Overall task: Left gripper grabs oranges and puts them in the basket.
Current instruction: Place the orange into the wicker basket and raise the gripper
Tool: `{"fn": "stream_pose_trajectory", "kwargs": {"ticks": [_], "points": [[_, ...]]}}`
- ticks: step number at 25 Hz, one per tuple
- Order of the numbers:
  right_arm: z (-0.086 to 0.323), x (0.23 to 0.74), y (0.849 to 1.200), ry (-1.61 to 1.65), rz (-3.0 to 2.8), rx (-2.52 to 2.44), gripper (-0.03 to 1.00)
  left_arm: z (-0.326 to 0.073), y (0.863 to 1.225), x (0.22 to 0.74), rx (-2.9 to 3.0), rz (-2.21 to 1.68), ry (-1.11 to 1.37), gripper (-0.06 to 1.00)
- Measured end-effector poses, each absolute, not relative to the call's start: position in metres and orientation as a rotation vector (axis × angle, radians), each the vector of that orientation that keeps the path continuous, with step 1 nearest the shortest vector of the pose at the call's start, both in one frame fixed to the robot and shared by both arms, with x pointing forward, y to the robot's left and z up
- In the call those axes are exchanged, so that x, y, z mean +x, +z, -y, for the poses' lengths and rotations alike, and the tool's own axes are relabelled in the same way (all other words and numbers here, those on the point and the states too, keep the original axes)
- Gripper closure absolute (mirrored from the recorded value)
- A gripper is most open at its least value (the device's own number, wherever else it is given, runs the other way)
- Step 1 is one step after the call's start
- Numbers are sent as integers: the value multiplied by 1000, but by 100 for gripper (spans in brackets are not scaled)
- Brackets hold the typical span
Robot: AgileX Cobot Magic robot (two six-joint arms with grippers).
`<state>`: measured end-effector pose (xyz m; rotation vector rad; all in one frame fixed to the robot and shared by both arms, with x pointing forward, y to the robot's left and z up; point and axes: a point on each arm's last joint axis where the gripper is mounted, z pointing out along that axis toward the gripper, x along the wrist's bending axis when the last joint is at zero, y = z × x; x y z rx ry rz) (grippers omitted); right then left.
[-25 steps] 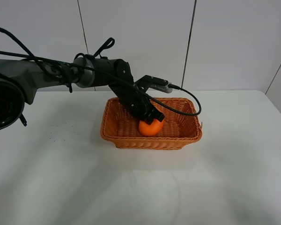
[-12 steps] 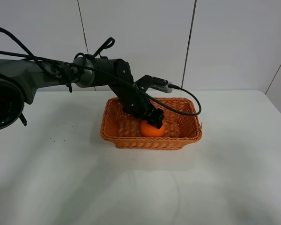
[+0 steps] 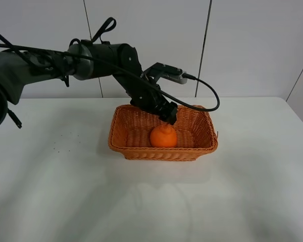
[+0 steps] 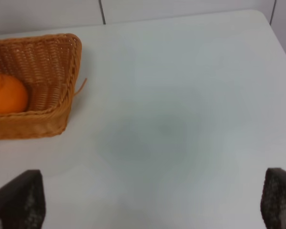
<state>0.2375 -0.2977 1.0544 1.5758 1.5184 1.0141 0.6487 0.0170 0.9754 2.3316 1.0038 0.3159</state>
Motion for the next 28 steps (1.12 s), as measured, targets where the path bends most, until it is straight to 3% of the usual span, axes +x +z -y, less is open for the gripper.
{"fn": "stream_pose_trajectory", "kwargs": {"ticks": [16,28], "points": [[298,237,1054,1014,-1518,1576,27,-62,1092,630,2304,-1072,618,-2],[298,237,1054,1014,-1518,1576,27,-152,1095,658,2326,-1376,687,-2]]}}
